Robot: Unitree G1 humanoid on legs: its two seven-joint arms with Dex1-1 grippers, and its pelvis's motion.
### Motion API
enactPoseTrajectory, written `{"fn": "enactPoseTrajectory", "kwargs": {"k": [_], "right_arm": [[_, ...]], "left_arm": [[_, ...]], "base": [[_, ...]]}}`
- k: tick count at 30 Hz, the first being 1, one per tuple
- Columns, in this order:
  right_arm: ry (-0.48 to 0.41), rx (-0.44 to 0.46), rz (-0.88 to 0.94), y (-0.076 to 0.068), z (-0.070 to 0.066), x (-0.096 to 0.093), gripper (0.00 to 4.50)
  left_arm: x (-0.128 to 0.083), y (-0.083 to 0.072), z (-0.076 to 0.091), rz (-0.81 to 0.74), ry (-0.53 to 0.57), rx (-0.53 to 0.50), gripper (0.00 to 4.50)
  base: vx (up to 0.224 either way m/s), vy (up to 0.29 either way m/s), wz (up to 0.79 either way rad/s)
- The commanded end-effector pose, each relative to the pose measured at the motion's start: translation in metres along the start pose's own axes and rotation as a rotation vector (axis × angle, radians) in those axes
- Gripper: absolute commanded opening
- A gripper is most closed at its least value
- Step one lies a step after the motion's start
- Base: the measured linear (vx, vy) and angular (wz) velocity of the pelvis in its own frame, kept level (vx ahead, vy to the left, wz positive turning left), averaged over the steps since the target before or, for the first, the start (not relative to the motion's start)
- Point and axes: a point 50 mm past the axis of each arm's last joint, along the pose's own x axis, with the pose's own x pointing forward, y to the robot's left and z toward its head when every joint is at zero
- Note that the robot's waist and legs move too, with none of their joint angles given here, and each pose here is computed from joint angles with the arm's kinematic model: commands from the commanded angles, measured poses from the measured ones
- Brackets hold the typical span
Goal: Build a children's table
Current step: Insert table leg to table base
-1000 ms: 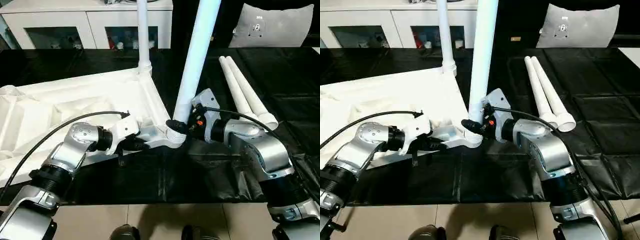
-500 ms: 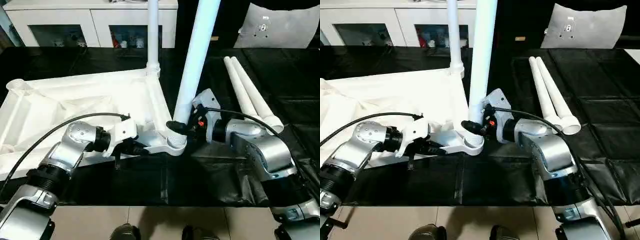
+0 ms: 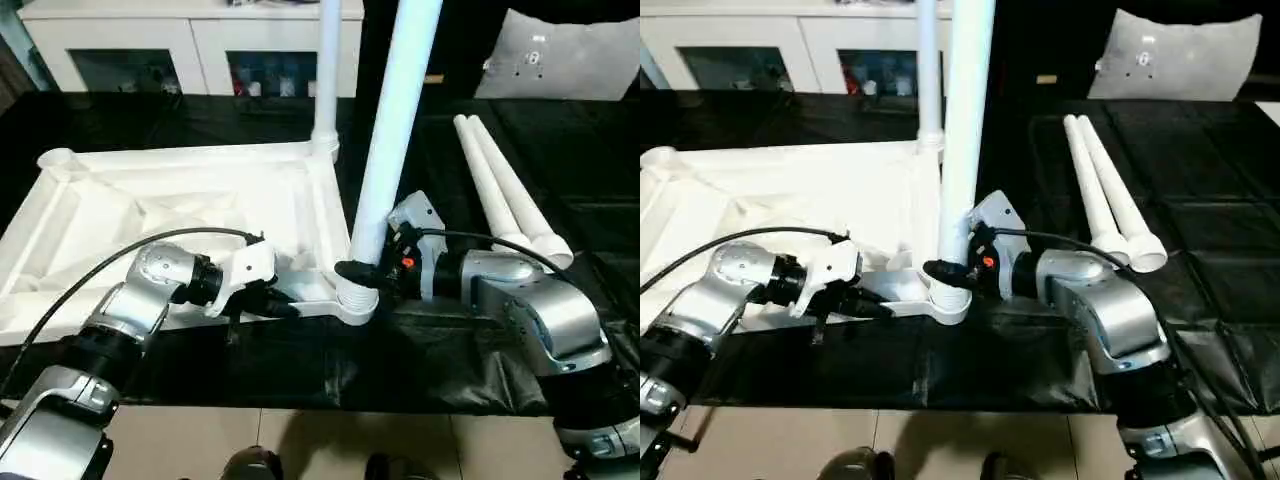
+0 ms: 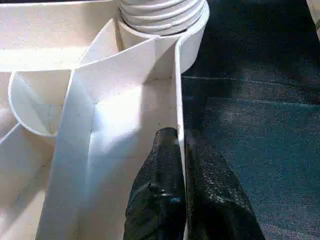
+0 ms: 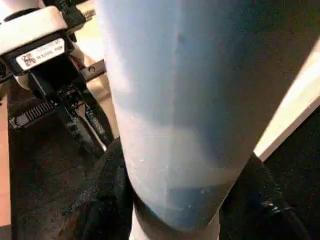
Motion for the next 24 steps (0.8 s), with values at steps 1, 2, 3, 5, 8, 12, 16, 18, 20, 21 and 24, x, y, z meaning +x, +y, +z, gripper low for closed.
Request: {"fn": "enactPoseTrajectory", "kwargs": {"k": [1,2,3,5,8,12,16,18,20,21,24], "right_arm": [[0.05,0.024,0.018,0.002,-0.01,0.0,1.88],[0.051,0.021,0.016,0.001,-0.01,-0.001,1.88],[0.059,0.01,0.008,0.0,-0.011,0.0,1.88],[0.06,0.011,0.004,-0.002,-0.013,0.001,1.88],[0.061,0.032,0.015,-0.002,-0.014,0.005,1.88],[0.056,0.065,0.027,-0.003,-0.017,0.006,1.88],[0.008,0.179,0.02,-0.007,-0.034,-0.001,1.88],[-0.012,0.225,0.012,-0.008,-0.042,-0.003,1.88],[-0.033,0.264,-0.004,-0.009,-0.052,-0.006,1.88],[-0.037,0.272,-0.01,-0.008,-0.056,-0.007,1.88],[-0.037,0.267,-0.019,-0.006,-0.065,-0.009,1.88]], "left_arm": [[0.0,0.003,0.01,-0.017,-0.004,0.055,0.0],[0.0,0.003,0.01,-0.018,-0.005,0.055,0.0],[0.0,0.002,0.011,-0.024,-0.01,0.057,0.0],[0.0,0.001,0.011,-0.034,-0.016,0.06,0.0],[0.001,0.002,0.013,-0.038,-0.021,0.064,0.0],[0.001,0.003,0.014,-0.03,-0.027,0.063,0.0],[0.0,0.005,0.014,0.002,-0.054,0.035,0.0],[-0.001,0.005,0.013,0.007,-0.06,0.027,0.0],[-0.001,0.005,0.013,0.018,-0.068,0.021,0.0],[-0.002,0.005,0.013,0.023,-0.071,0.019,0.0],[-0.002,0.006,0.013,0.038,-0.079,0.014,0.0]], "base": [[0.0,0.0,0.0],[0.0,0.0,0.0],[0.0,0.0,0.0],[0.0,0.0,0.0],[0.0,0.0,0.0],[0.0,0.0,0.0],[0.0,0.0,0.0],[0.0,0.0,0.0],[0.0,0.0,0.0],[0.0,0.0,0.0],[0.0,0.0,0.0]]}}
